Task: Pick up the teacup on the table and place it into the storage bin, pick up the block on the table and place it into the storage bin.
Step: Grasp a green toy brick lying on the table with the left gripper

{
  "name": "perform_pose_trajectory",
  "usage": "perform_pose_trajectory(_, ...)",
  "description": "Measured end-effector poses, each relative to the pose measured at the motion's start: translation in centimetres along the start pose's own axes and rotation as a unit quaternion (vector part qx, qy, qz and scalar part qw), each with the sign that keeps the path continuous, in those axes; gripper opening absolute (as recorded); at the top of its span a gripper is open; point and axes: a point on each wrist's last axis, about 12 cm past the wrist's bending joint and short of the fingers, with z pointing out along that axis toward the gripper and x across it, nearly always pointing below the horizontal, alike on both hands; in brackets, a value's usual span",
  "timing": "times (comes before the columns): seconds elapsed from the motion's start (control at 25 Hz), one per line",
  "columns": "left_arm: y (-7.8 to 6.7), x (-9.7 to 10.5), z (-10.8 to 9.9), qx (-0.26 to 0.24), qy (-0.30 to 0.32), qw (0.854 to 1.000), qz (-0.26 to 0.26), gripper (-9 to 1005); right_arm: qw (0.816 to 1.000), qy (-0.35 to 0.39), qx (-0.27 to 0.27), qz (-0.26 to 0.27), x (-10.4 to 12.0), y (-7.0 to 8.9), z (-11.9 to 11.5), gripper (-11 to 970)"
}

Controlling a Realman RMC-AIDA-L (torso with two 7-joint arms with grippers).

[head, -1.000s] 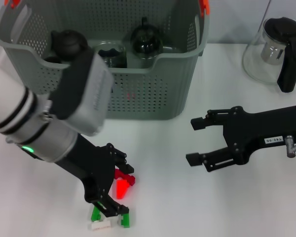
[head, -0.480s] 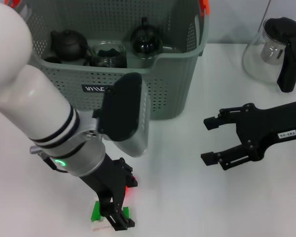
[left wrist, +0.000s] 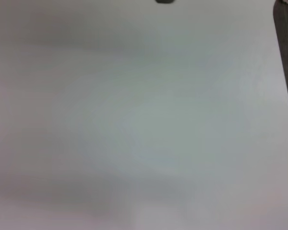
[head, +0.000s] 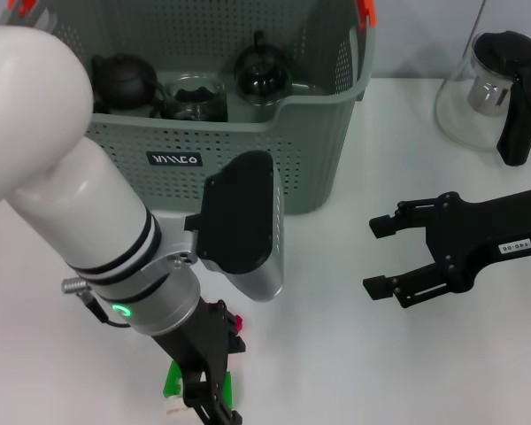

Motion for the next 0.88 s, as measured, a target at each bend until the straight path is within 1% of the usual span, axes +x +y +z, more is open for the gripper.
perform_pose_trajectory(0.4,-0.1,0.0,1.2,-0.015,0.017,0.999,-0.030,861,1.000,-0.005,0.006,0.000,-0.1,-0.1,0.4,941)
perform_pose_trajectory(0.72,-0.7,-0.4,2.1,-0.018,0.041,0.999,-0.022,861,1.000,-0.005,0.004,-0.001,-0.1,-0.1,0.4,940)
perform_pose_trajectory(0.88,-0.7,-0.4,2.4,-0.024,0.047,0.998,-0.023,860,1.000,-0.008,0.005,-0.001,0.1,-0.2,0.4,940)
